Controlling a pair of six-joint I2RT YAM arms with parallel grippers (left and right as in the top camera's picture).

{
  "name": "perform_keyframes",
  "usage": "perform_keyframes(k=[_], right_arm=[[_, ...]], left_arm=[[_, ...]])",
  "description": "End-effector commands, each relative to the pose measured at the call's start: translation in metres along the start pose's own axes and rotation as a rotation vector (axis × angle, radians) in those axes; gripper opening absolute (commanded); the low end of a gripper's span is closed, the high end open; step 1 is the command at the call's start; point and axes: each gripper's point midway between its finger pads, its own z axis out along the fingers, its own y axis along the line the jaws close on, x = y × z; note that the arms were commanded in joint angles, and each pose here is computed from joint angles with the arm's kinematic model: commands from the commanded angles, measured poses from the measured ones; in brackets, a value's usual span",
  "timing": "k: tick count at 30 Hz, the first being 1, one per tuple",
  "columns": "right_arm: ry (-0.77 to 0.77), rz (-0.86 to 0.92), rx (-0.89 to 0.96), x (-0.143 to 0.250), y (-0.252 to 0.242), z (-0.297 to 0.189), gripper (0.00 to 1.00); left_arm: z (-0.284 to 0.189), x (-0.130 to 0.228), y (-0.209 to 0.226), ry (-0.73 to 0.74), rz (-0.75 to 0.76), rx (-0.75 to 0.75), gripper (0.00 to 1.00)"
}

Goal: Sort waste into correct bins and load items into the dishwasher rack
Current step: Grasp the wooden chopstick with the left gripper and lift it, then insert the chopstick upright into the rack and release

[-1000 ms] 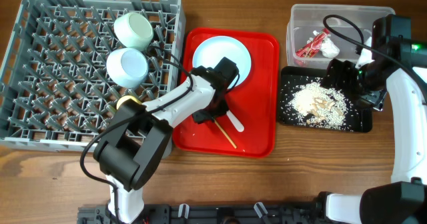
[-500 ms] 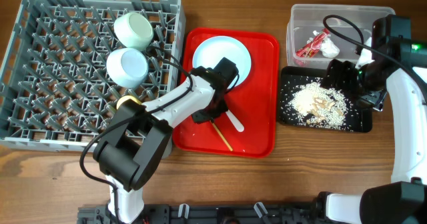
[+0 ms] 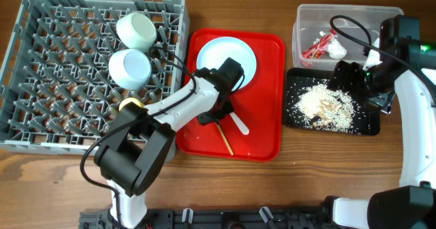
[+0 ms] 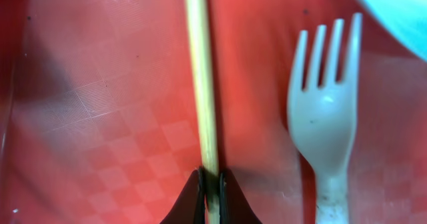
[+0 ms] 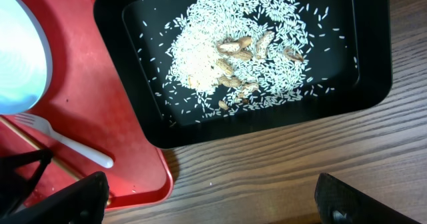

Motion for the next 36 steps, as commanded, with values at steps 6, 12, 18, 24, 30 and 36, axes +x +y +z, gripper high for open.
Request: perform_keyframes(k=[6, 12, 18, 24, 30, 36], right_arm=[[-0.029, -0.02, -0.011, -0.003, 0.001, -0.009, 1.0], [-0.029, -0.02, -0.011, -0.003, 0.001, -0.009, 1.0], [-0.03, -0.02, -0.011, -0.003, 0.002, -0.009, 1.0], [-0.03, -0.021, -0.011, -0.003, 0.002, -0.009, 1.0], [-0.03, -0.02, -0.011, -0.003, 0.002, -0.009, 1.0], [-0.031, -0.021, -0.011, -0.003, 0.002, -0.009, 1.0]], left_arm=[[-0.088, -0.026, -0.013, -0.157, 0.192, 0.17, 0.04], [-0.146, -0.061, 0.012, -0.318, 0.355, 0.232, 0.04], [-0.178, -0.115, 0.06, -0.481, 0.508, 0.178, 0.04], [-0.178, -0.155, 0.09, -0.545, 0.482, 0.134, 0.04], [-0.156, -0.164, 0.089, -0.502, 0.469, 0.148, 0.04], [-0.112, -0.167, 0.085, -0.405, 0.472, 0.132, 0.07]])
